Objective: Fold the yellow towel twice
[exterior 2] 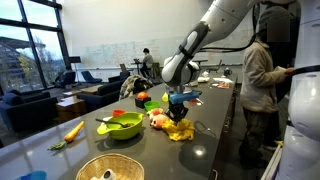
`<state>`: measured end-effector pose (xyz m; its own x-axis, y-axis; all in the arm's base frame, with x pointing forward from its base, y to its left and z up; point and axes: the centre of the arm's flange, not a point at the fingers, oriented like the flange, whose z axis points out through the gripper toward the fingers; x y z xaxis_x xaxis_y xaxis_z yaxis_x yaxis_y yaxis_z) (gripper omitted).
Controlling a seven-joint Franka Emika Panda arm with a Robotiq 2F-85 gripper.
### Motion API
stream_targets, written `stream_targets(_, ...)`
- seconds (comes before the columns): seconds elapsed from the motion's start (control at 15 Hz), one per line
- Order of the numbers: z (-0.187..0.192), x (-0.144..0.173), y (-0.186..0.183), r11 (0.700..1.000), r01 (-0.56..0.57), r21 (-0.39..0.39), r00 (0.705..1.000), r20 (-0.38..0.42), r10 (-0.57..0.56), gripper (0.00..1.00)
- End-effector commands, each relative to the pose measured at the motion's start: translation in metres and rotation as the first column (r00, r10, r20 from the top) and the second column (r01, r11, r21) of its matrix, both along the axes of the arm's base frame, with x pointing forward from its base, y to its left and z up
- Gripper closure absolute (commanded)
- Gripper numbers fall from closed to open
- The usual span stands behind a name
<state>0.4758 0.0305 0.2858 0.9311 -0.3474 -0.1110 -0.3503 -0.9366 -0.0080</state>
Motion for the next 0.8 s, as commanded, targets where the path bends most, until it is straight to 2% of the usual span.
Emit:
stream_targets(0.0, 0.0, -0.012, 0.013, 1.0, 0.013, 0.005, 0.999, -0.041, -0.013, 0.98)
stream_targets(0.73, 0.02, -0.035, 0.049, 1.0, 0.008, -0.026, 0.998, -0.067, -0.009, 0.98)
